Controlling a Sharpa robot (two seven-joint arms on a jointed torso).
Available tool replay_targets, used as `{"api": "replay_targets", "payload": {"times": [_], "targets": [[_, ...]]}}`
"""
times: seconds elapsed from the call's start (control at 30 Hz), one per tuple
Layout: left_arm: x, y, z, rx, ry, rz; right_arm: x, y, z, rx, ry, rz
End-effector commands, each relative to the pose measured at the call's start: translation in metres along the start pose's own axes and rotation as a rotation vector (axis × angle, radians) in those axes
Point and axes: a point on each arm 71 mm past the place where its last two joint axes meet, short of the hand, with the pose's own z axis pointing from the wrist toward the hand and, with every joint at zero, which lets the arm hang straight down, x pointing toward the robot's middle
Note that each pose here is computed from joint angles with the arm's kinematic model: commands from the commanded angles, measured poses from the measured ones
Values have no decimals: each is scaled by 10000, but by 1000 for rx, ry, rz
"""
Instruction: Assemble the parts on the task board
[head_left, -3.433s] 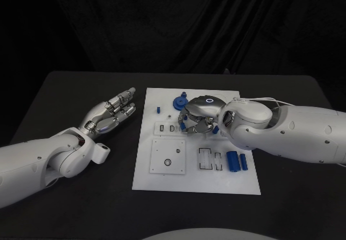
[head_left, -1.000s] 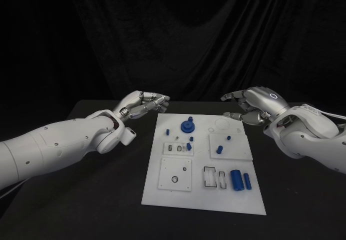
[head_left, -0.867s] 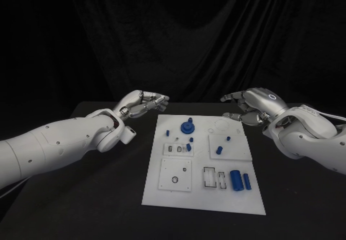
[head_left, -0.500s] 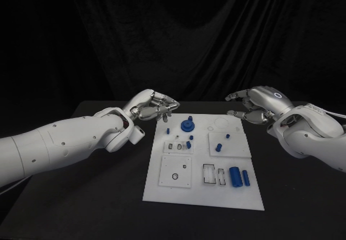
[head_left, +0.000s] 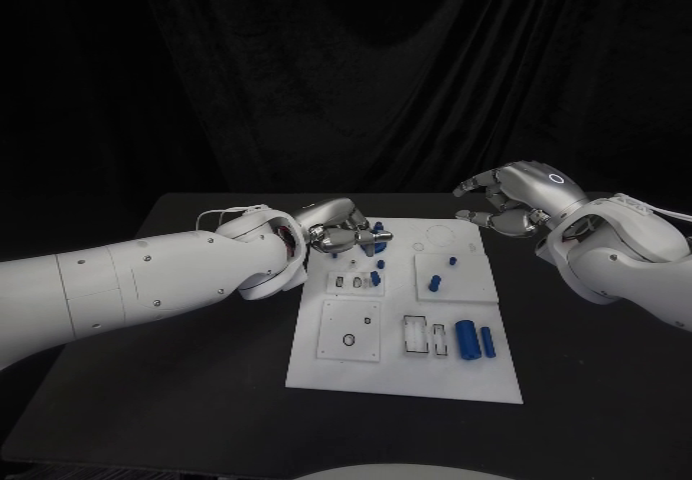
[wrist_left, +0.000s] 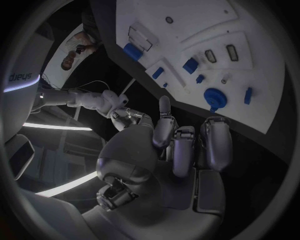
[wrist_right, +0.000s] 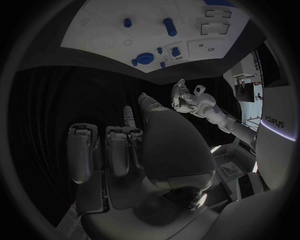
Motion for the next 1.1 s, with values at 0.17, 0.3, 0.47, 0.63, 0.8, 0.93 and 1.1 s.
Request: {"api": "replay_targets", "payload": {"times": [0.17,0.3,0.47,0.63,0.8,0.93,1.1], "targets": [[206,48,40,-326,211,131,33,-47,-6,46,41,-4],[240,12,86,-362,226,146,42,-51,1,50,49,-6],[229,-11,125,-367,194,142,56,-49,7,53,56,-6],[218,-20,126,-370,169,135,61,-56,3,56,60,-6],[209,-18,128,-369,156,132,63,-65,0,60,63,-7],[207,-26,143,-360,152,131,67,-62,4,61,66,-8],[220,-74,199,-339,148,131,79,-58,15,64,73,-8]]}}
